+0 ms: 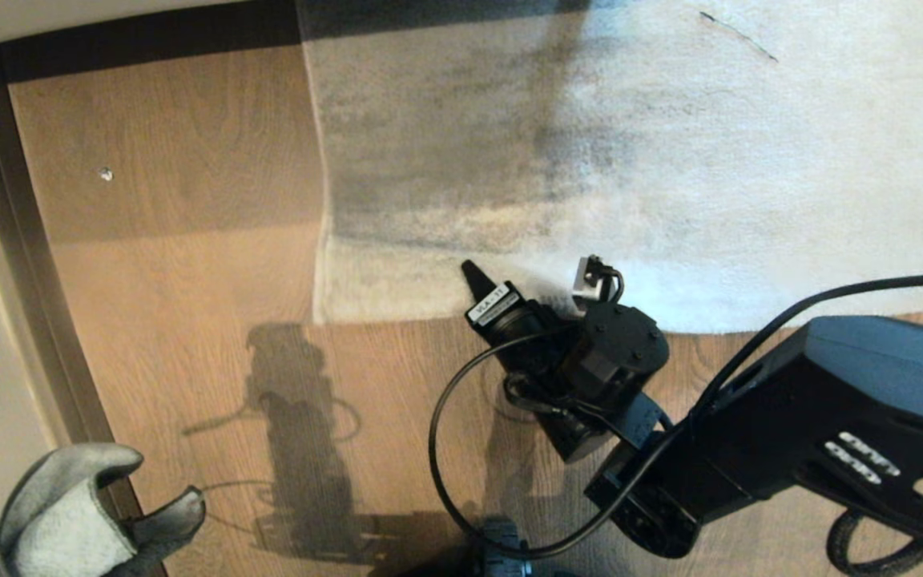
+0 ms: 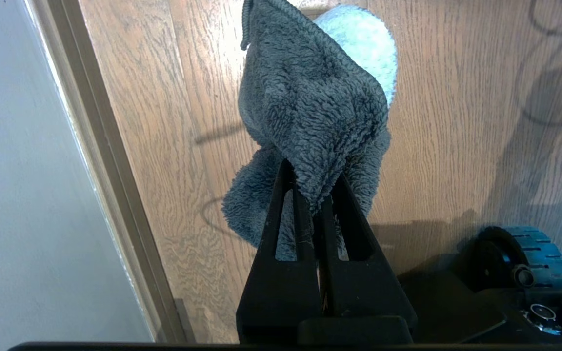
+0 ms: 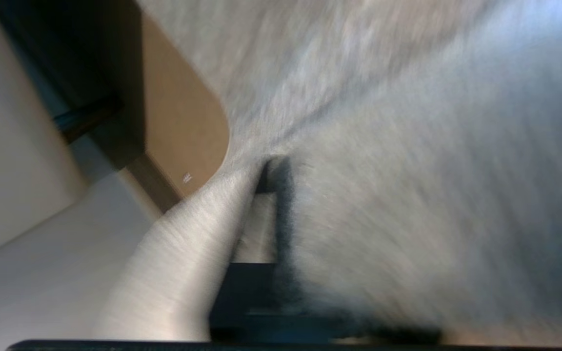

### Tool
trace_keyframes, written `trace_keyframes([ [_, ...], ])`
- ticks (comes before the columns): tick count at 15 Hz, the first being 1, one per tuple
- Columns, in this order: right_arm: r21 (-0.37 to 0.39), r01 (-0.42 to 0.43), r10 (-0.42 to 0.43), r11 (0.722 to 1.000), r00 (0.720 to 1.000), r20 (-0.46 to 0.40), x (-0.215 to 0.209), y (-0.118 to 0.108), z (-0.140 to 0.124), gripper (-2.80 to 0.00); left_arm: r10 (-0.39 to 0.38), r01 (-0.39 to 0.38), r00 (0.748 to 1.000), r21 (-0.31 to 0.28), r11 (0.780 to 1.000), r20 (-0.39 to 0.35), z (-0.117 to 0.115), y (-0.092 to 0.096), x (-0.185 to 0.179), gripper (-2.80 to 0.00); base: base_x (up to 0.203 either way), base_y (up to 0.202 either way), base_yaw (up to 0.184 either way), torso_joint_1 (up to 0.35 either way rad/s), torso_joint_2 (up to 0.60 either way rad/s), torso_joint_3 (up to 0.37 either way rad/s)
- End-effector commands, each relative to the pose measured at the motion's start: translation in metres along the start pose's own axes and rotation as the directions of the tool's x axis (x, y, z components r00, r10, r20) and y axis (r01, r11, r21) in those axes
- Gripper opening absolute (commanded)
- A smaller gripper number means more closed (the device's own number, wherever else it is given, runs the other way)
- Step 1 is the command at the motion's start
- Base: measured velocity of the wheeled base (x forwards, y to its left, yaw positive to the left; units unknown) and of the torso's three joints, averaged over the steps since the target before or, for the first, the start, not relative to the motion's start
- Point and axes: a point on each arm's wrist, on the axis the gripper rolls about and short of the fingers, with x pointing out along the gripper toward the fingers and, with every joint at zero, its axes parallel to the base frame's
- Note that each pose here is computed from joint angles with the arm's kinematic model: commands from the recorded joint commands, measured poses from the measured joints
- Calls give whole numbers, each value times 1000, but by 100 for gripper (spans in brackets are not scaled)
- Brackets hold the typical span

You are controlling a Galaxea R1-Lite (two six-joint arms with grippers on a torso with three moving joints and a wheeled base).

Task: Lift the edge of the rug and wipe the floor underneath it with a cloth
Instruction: Lift up the carpet

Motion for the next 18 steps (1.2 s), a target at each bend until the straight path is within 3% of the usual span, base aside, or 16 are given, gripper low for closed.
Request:
trace_keyframes([
  [1,26,-38,37,999,999,19,-6,11,4,-280,0,0,1000,0,1000,1,0,0,0,-280,0,0,0,0,0,0],
  [6,51,-63,60,997,996,64,-12,29,27,-280,0,0,1000,0,1000,1,0,0,0,-280,0,0,0,0,0,0],
  [13,218,71,-119,973,969,216,-13,-5,59,-280,0,0,1000,0,1000,1,0,0,0,-280,0,0,0,0,0,0],
  [18,333,26,-141,942,936,324,-18,-4,98,-280,0,0,1000,0,1000,1,0,0,0,-280,0,0,0,0,0,0],
])
